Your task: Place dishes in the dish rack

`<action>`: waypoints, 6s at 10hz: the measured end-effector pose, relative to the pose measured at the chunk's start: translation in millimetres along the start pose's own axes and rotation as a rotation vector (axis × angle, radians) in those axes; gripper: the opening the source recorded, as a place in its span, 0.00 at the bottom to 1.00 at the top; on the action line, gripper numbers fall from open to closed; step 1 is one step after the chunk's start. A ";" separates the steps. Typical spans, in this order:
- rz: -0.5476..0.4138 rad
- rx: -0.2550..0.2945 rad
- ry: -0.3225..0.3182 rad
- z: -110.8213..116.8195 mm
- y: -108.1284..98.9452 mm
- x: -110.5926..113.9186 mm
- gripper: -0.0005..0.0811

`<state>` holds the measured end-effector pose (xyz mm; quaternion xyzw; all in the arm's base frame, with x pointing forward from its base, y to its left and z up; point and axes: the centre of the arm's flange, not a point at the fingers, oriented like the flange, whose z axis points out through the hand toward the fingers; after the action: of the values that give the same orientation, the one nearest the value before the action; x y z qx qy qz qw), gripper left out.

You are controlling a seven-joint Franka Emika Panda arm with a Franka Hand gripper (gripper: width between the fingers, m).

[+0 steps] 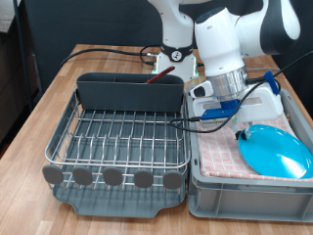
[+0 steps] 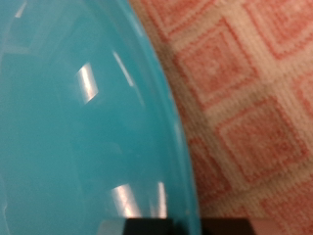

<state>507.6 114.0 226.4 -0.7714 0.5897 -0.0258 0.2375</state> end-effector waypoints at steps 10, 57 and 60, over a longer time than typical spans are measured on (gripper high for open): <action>0.026 -0.190 0.190 -87.8 -33.7 19.7 0.05; -1.036 -0.722 0.580 -207.7 -21.7 243.3 0.04; -1.049 -0.730 0.580 -192.4 -7.9 256.8 0.04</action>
<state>531.0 -185.9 338.3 -0.9466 0.1500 -0.1420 -0.2476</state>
